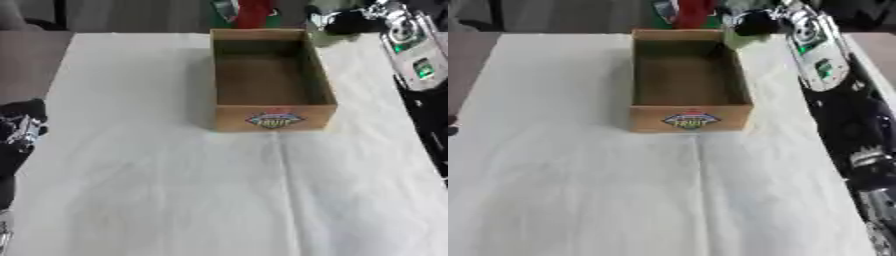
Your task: Pick up objects on the table and place them in the box.
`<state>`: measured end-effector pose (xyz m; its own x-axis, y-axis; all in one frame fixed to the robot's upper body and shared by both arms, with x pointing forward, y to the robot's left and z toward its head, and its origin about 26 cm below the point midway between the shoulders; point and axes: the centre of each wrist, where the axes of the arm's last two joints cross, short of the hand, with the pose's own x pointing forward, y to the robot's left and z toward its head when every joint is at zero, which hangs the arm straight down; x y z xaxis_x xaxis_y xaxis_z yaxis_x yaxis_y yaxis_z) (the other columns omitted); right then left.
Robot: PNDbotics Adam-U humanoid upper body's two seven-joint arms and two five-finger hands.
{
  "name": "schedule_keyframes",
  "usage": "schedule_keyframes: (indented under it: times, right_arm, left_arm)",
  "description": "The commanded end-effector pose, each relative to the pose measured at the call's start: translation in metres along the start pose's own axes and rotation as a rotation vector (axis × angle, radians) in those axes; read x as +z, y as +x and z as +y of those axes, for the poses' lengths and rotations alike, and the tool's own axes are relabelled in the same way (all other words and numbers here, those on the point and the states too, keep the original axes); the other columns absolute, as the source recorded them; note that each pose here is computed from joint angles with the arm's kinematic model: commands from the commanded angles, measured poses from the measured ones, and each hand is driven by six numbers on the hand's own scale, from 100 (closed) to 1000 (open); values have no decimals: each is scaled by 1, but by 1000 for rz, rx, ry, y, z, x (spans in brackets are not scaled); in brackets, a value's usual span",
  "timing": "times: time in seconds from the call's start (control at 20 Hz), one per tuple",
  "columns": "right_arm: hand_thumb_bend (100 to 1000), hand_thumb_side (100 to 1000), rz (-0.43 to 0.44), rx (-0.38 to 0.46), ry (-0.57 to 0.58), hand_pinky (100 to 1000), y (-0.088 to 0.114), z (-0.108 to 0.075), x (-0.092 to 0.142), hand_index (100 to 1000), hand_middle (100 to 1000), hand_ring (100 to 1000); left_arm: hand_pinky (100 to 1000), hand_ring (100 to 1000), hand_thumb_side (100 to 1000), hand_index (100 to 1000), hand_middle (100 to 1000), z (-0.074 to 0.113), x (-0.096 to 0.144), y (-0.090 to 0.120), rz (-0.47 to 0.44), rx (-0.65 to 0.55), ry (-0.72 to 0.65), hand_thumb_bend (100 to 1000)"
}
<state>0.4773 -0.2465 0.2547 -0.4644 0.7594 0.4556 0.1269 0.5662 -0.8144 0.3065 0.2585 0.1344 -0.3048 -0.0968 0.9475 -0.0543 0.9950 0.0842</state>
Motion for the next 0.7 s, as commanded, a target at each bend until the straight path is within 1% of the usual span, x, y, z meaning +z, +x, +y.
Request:
schedule_keyframes:
  times: [0.05,0.1,0.15,0.2,0.25,0.35,0.4,0.45,0.55,0.65,0.7]
  right_arm:
    - [309,100,2,47,0,328,4,10,-11,726,709,499]
    - [306,100,16,62,18,350,4,19,-14,742,727,525]
    - [306,100,28,85,27,352,5,28,-16,745,729,527]
    - [328,100,40,107,34,402,4,35,-17,772,760,579]
    - [331,100,54,133,37,407,3,42,-18,773,762,584]
    - [352,100,84,178,30,444,-1,52,-18,789,780,620]
    - [360,100,100,198,21,486,-4,55,-17,796,786,652]
    - [363,100,114,213,14,498,-6,58,-16,797,787,662]
    - [376,100,139,234,6,551,-12,61,-14,803,796,704]
    - [399,100,154,242,3,631,-16,62,-12,809,814,768]
    - [434,100,159,244,2,724,-17,62,-11,820,838,830]
  left_arm:
    - [724,687,385,660,636,0,-3,8,-29,-2,-15,382]
    - [723,687,385,660,635,-1,-3,8,-29,-1,-17,382]
    - [723,687,385,660,635,-1,-3,8,-29,0,-18,383]
    - [723,687,386,659,635,-1,-3,8,-30,1,-20,383]
    - [723,687,385,660,635,-2,-4,9,-31,3,-22,383]
    - [724,687,385,659,635,-2,-4,9,-32,4,-22,383]
    - [724,686,385,659,635,-2,-4,9,-33,4,-22,383]
    - [724,686,385,659,635,-2,-4,9,-33,4,-21,383]
    - [724,686,385,659,635,-2,-4,9,-31,4,-19,383]
    - [724,686,385,659,635,-1,-3,8,-31,4,-18,384]
    - [724,686,385,659,634,-1,-3,8,-31,5,-18,384]
